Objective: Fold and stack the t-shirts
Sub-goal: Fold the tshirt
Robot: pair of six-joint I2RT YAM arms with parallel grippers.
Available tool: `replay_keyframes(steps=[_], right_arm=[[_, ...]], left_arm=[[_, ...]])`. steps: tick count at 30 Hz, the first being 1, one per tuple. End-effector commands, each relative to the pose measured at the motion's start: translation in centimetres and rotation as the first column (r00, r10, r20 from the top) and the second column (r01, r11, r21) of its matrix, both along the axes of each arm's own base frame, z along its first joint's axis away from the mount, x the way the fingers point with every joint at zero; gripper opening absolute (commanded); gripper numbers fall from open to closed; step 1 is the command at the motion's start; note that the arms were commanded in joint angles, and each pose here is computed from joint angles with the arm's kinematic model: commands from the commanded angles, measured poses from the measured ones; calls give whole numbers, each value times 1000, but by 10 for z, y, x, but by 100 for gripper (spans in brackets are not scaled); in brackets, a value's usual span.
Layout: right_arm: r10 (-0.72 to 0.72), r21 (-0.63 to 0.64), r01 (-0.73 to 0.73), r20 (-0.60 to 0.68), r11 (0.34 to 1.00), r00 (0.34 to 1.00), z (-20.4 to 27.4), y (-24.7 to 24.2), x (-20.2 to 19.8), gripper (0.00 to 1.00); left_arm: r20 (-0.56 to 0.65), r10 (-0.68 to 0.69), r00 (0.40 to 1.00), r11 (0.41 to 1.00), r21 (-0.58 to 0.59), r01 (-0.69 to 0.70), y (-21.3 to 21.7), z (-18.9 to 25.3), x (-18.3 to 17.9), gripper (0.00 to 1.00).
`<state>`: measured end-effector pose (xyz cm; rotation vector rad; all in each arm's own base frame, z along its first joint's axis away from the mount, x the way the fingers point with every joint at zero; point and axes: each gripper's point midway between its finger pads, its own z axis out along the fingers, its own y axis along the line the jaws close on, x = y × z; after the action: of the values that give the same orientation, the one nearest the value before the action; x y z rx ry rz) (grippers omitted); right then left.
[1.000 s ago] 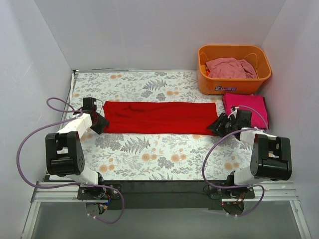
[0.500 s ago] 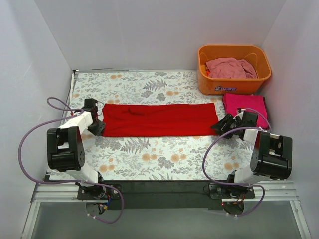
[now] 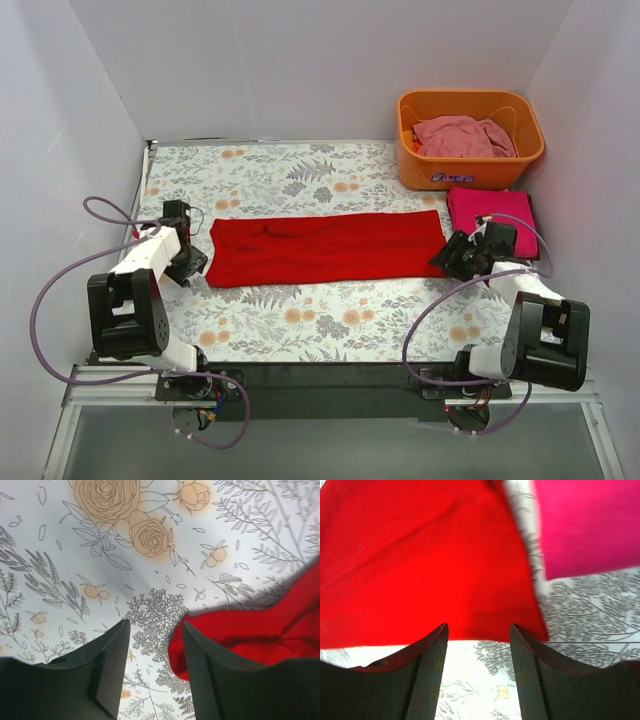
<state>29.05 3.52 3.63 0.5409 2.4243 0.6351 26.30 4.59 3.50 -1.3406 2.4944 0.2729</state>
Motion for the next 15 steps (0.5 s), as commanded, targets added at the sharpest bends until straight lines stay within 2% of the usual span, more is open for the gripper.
replay_keyframes(steps=[1, 5, 9, 12, 15], right_arm=[[139, -147, -120, 128, 982, 982, 38, 13, 21, 59], [325, -231, -276, 206, 933, 923, 69, 61, 35, 59], [454, -201, -413, 239, 888, 858, 81, 112, 37, 58], [495, -170, -467, 197, 868, 847, 66, 133, 34, 58], [489, -170, -465, 140, 869, 861, 44, 131, 30, 58]], left_arm=[[139, -12, 990, 999, 46, 5, 9, 47, 22, 46], [232, -100, 968, 995, 29, 96, -13, 77, 41, 48], [257, -221, 941, 971, -32, 236, -61, 82, 47, 48], [223, -277, 935, 947, -103, 305, -91, 62, 43, 39], [161, -304, 939, 932, -154, 329, -107, 35, 29, 32]])
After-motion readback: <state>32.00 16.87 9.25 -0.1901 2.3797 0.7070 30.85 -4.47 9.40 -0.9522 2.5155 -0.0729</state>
